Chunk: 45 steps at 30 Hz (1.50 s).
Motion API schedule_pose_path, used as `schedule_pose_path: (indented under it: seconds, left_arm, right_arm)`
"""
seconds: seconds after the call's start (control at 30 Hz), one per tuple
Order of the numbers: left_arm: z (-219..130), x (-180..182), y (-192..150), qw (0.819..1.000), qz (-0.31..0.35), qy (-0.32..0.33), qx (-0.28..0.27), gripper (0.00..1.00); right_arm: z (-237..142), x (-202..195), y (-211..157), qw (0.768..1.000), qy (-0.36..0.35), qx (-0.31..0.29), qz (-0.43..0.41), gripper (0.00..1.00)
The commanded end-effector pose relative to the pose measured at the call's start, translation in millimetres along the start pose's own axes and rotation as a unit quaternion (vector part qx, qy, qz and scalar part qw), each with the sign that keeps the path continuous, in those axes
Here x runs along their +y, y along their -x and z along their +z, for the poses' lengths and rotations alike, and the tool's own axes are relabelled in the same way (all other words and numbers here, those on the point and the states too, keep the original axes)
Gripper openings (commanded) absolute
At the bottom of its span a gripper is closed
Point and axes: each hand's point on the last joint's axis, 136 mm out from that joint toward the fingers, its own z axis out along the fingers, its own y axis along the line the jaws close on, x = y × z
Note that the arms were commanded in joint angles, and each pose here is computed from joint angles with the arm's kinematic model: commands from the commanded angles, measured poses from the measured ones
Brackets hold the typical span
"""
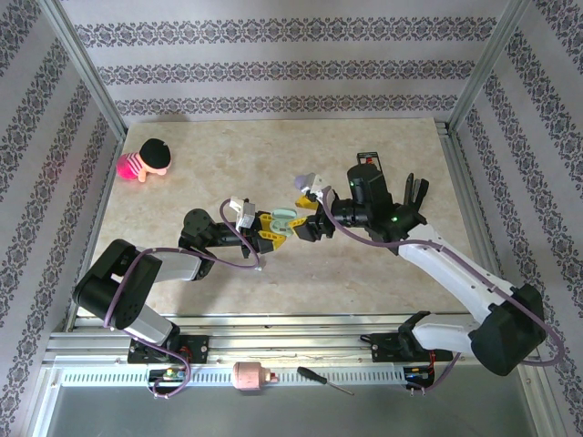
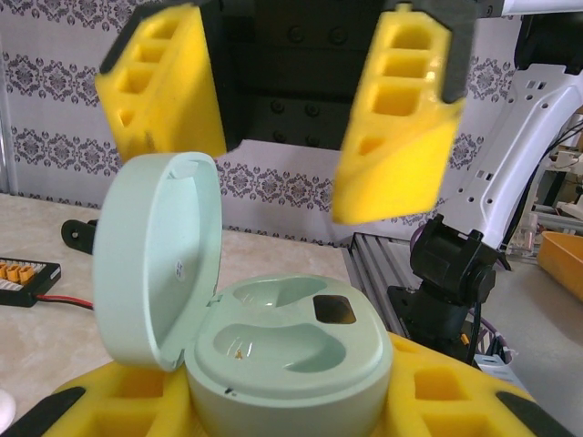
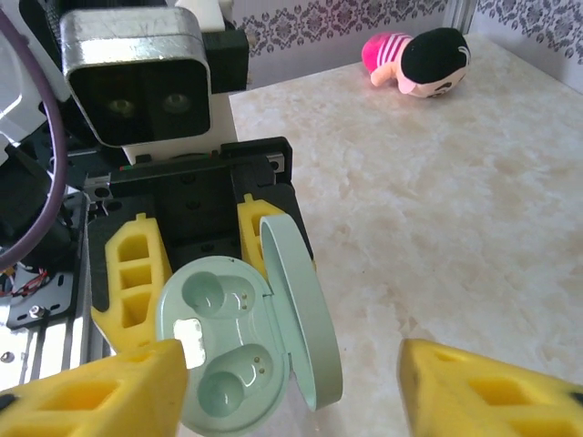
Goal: Insert the wireless bluetooth earbuds into the charging case
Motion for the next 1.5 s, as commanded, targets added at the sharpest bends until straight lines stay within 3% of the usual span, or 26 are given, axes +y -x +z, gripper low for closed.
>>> schedule_pose_path:
  seconds: [0.0, 0.2, 0.47, 0.93, 1.07, 1.27, 1.47]
  left_arm:
    - [3, -1, 10, 0.999, 0.03, -0.007, -0.008, 0.27]
    - [1, 1, 8, 0.999, 0.031, -0.001, -0.007, 0.27]
    - [-6, 5, 9, 0.999, 0.036, 0.014, -0.008, 0.27]
    - [-18, 7, 8, 0.998, 0.048, 0.04, 0.002, 0.27]
    - [-21, 6, 6, 0.998, 0.048, 0.045, 0.006, 0.27]
    - [-24, 1, 5, 0.998, 0.048, 0.048, 0.007, 0.27]
    - [-27, -3, 7, 0.997, 0.051, 0.051, 0.006, 0.27]
  right_arm:
    - [-9, 2, 8, 1.0, -0.011, -0.02, -0.008, 0.7]
    - [-25, 2, 19, 0.999, -0.031, -0.042, -0.001, 0.82]
    - [-54, -8, 33, 0.992, -0.05, -0.085, 0.079, 0.98]
    - [-64, -77, -9, 0.957, -0.17, -0.117, 0.204, 0.98]
    - [-55, -106, -40, 0.934, -0.222, -0.073, 0.272, 0.94]
    - [-24, -127, -92, 0.904, -0.237, 0.009, 0.355, 0.86]
    - [3, -135, -136, 0.879, -0.26, 0.117, 0.383, 0.68]
